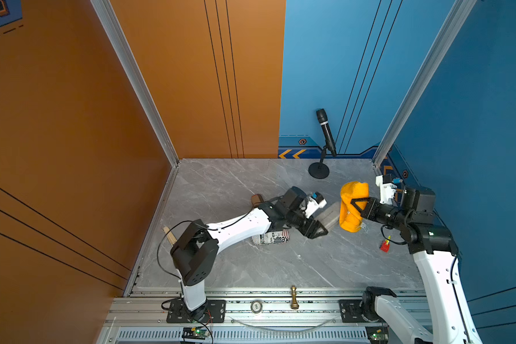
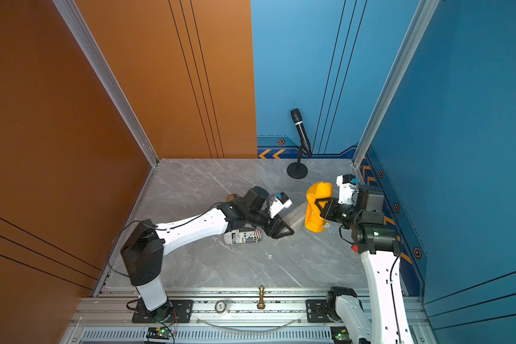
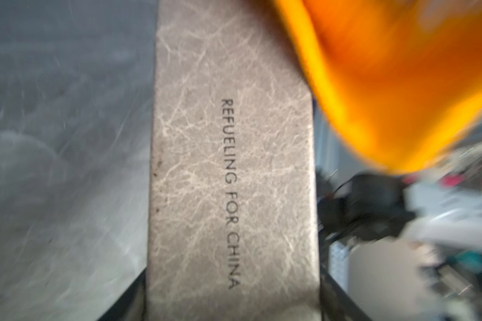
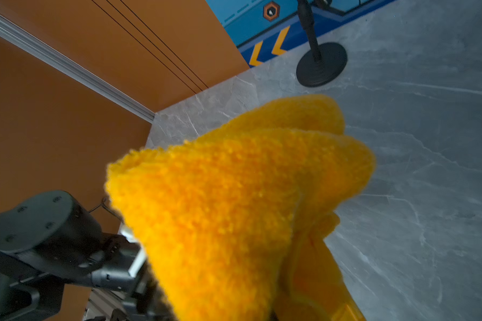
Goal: Wipe the eyeglass case
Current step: Wipe the dirt from the eyeglass case.
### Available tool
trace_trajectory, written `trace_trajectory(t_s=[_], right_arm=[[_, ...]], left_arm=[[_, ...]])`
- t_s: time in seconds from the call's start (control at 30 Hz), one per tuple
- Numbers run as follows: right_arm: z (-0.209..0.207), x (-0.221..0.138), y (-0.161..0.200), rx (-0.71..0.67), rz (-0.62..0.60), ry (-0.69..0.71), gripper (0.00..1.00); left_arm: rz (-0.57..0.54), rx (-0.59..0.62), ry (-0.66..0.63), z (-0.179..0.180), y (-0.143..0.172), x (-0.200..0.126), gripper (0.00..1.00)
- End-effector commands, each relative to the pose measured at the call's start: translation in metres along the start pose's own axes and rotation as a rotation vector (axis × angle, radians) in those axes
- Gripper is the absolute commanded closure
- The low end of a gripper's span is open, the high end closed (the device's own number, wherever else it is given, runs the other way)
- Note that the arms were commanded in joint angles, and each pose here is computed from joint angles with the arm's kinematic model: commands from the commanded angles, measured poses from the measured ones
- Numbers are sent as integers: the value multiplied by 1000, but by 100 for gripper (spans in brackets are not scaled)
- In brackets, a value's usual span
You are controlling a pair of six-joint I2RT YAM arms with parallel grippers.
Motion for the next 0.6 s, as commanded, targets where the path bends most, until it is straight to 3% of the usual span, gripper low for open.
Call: trace_trajectory(t_s=[0.0, 0.13, 0.27, 0.4, 0.57], right_arm=[[30, -26, -29, -64, -170, -104, 100], [57, -33, -43, -71, -263, -281, 100], [80, -31, -35, -157, -312, -374, 100], [106, -14, -26, -233, -286, -453, 100], [128, 6, -30, -307, -258, -483, 100]], left_arm=[[-144, -188, 413, -49, -55, -57, 51], [-212, -319, 657, -63, -79, -91, 53], [-218, -393, 842, -74, -85, -104, 61], [-216, -368, 827, -81, -76, -103, 59], [-132, -362, 720, -88, -56, -88, 56]])
Point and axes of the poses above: each gripper's point midway between its finger pads, its own x axis out along the fingers, its own z axis along the line the jaws close on, y = z × x, the point moved 4 cm from there along -x, back along the fingers, and after that the axes turned 12 degrees about -x, right-handed, at the moved point
